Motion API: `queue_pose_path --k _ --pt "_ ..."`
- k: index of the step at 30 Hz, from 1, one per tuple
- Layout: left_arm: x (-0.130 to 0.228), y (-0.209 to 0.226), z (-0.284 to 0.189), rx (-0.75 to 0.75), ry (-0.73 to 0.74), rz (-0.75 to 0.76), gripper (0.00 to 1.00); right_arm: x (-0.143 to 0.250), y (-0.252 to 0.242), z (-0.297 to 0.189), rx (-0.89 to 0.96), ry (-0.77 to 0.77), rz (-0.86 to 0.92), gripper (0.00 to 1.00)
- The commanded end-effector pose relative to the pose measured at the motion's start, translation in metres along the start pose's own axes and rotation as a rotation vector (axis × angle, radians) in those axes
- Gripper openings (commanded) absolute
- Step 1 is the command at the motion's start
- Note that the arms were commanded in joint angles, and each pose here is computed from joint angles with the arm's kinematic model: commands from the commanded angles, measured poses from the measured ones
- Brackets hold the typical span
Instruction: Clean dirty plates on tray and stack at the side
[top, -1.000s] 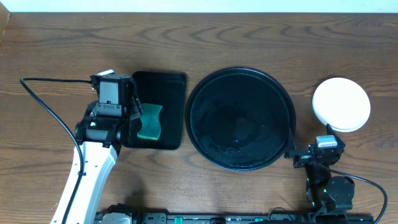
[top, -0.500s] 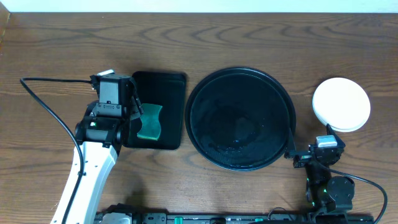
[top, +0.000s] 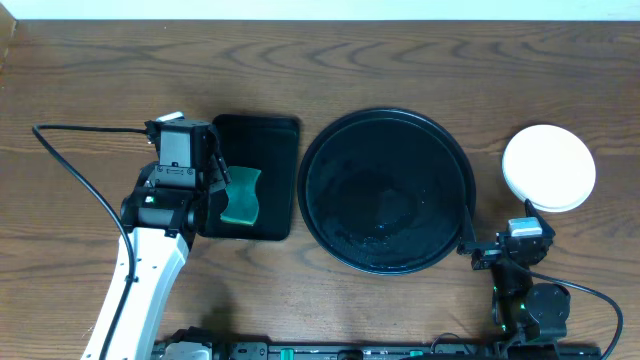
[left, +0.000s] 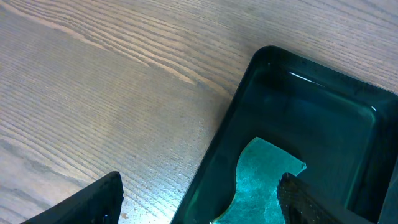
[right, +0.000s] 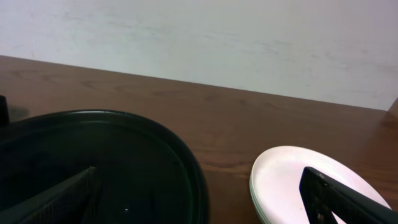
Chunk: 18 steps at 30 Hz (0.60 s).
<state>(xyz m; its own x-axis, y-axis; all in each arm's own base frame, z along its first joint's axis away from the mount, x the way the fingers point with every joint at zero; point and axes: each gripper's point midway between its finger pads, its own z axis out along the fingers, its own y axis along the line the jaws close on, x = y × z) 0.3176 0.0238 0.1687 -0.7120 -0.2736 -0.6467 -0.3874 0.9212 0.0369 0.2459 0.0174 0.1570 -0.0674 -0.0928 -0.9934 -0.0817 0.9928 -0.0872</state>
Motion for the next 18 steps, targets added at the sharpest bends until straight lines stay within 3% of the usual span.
queue_pose_path --k 1,11,18 --pt "-0.008 0.002 -0.004 -0.008 -0.021 -0.007 0.8 0.0 0.0 0.0 -0.005 -0.001 -0.013 0.99" --pt "-0.007 0.002 -0.005 -0.008 -0.022 -0.007 0.8 0.0 0.0 0.0 -0.005 -0.001 -0.013 0.99" --pt "-0.025 0.01 -0.043 0.041 -0.146 -0.056 0.8 0.0 0.0 0.0 -0.004 -0.002 -0.013 0.99"
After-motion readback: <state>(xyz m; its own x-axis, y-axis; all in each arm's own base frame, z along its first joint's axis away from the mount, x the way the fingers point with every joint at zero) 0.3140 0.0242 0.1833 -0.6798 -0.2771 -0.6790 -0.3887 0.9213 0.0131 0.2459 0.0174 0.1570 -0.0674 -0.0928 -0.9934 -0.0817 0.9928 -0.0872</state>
